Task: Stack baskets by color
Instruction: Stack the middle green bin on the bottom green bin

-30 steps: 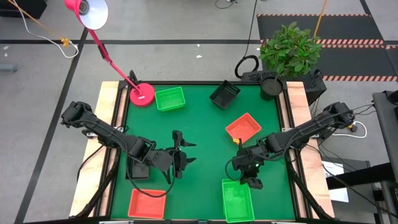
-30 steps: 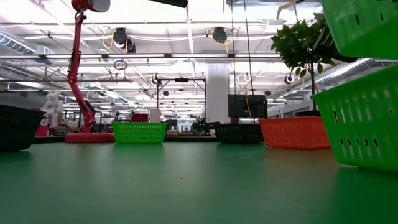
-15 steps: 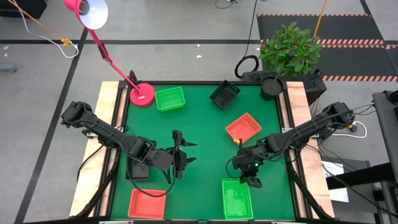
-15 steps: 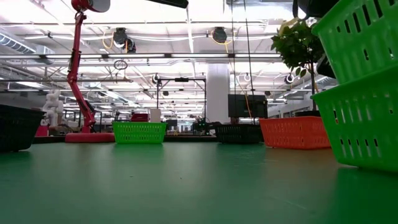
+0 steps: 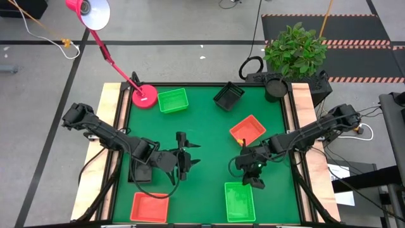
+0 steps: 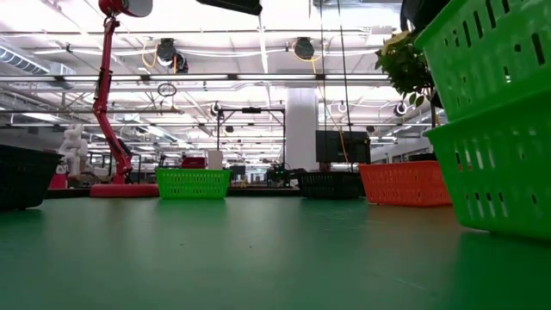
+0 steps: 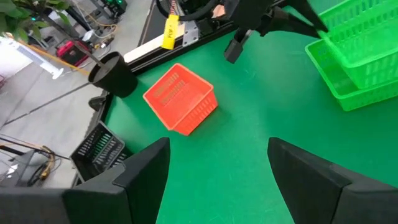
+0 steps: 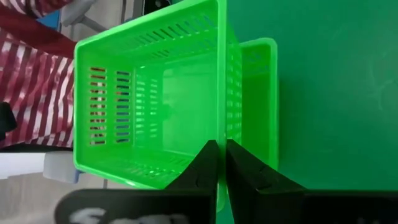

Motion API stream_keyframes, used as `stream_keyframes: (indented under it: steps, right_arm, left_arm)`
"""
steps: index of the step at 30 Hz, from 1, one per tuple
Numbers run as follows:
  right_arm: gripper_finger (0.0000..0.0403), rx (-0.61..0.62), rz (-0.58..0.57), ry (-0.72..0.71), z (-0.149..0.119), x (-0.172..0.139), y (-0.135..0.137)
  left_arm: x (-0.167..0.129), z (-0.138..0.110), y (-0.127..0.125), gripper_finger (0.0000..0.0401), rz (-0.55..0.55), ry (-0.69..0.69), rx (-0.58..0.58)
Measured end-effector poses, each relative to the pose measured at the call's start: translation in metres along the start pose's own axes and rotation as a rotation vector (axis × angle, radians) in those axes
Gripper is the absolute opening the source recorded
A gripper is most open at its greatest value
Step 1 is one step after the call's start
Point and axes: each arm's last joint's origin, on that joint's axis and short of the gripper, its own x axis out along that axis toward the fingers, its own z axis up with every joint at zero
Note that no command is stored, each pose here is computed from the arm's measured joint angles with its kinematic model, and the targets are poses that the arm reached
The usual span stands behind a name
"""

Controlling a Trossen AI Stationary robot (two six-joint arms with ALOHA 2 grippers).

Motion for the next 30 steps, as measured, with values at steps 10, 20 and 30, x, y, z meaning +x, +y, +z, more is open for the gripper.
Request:
stream_keyframes:
  steps: [10, 20, 30]
  right_arm:
    - [0.0009, -0.041, 0.007, 0.007, 0.0005, -0.0011, -0.0016]
    - [0.0009, -0.033, -0.011, 0.03, -0.0021, -0.0011, -0.0034]
    - [0.0031, -0.048, -0.06, 0.01, -0.002, -0.0012, -0.0051]
  left_arm:
    - [0.0004, -0.0001, -0.0005, 0.0271, -0.033, -0.005, -0.004]
    - [0.0004, -0.0001, -0.0005, 0.0271, -0.033, -0.005, -0.006]
    - [0.0004, -0.0001, -0.0005, 0.0271, -0.033, -0.004, -0.006]
